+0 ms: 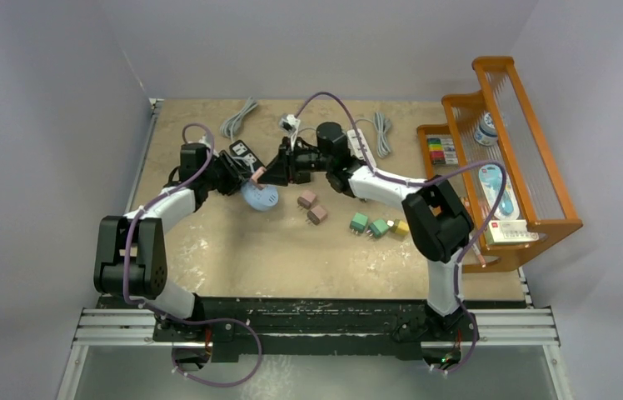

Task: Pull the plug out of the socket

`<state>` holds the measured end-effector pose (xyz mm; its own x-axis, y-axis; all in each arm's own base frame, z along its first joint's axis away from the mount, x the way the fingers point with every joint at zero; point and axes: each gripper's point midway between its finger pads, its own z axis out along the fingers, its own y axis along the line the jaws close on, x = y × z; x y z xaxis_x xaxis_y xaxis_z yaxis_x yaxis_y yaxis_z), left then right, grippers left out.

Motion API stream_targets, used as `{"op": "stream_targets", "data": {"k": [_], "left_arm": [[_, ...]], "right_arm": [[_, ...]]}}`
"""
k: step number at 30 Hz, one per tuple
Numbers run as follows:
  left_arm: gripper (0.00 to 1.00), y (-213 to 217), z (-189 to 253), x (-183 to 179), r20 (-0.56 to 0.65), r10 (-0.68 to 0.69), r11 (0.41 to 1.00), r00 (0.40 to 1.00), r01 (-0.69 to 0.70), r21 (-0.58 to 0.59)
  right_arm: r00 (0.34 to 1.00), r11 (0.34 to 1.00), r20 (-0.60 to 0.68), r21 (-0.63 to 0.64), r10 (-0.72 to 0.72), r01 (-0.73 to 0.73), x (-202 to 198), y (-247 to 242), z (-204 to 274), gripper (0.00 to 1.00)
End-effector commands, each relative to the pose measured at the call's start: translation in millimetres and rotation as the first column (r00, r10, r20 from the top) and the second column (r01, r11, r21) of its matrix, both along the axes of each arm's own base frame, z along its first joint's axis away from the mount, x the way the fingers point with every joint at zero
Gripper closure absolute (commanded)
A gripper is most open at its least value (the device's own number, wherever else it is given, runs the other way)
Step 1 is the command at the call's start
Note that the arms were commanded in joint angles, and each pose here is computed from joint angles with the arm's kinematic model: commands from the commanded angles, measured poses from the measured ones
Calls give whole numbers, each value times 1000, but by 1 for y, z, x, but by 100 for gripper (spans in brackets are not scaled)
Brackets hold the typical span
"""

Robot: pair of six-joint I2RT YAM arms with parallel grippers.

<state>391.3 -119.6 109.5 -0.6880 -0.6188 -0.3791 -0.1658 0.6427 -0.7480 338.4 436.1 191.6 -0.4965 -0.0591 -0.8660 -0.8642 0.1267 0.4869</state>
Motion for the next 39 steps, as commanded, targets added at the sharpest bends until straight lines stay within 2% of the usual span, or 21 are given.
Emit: {"op": "stream_targets", "data": {"k": [1,2,3,6,13,16,18,19,20,22,25,28,32,36,38,39], "left_arm": [[100,13,26,15,88,31,996,996,-38,80],[100,17,24,14,77,41,993,996,-49,107],[100,23,18,9,52,54,988,997,-61,145],[100,41,8,0,1,91,967,996,-89,239],[100,61,-14,-23,-78,123,958,989,-98,269],[100,73,-22,-31,-107,147,968,983,-120,221],[98,80,-23,-34,-115,166,970,979,-141,198],[93,84,-23,-36,-120,172,968,978,-145,204],[86,89,-22,-37,-124,184,964,975,-154,215],[61,99,-19,-39,-121,205,950,971,-168,262],[37,112,-8,-38,-92,242,924,966,-201,327],[30,124,-2,-37,-83,273,896,959,-221,385],[25,133,4,-35,-70,294,871,953,-237,430],[23,138,21,-28,-19,310,856,951,-270,440],[22,138,32,-23,18,301,856,953,-279,435],[21,137,38,-21,42,291,858,956,-281,429]], "right_arm": [[997,991,62,124,38,-45,-14,-9,62,100],[1000,993,6,121,-10,9,-3,-16,52,100],[997,995,-23,62,-78,79,9,-23,33,100],[976,965,1,-148,-219,217,29,-47,-21,100],[958,932,-91,-273,-273,240,18,-90,-79,100],[952,926,-113,-291,-284,242,13,-96,-90,98],[949,923,-130,-303,-288,238,9,-98,-98,86],[947,920,-135,-309,-291,239,9,-99,-101,81],[945,918,-137,-315,-296,242,8,-101,-104,74],[939,907,-134,-330,-318,260,10,-105,-108,64],[930,889,-115,-356,-349,290,15,-109,-111,55],[919,861,-80,-387,-387,329,23,-115,-111,47],[906,840,-18,-382,-424,385,35,-119,-95,33],[886,826,45,-344,-461,447,46,-122,-71,28],[867,815,86,-306,-490,492,51,-126,-54,19],[855,809,110,-281,-507,516,53,-129,-44,3]]}}
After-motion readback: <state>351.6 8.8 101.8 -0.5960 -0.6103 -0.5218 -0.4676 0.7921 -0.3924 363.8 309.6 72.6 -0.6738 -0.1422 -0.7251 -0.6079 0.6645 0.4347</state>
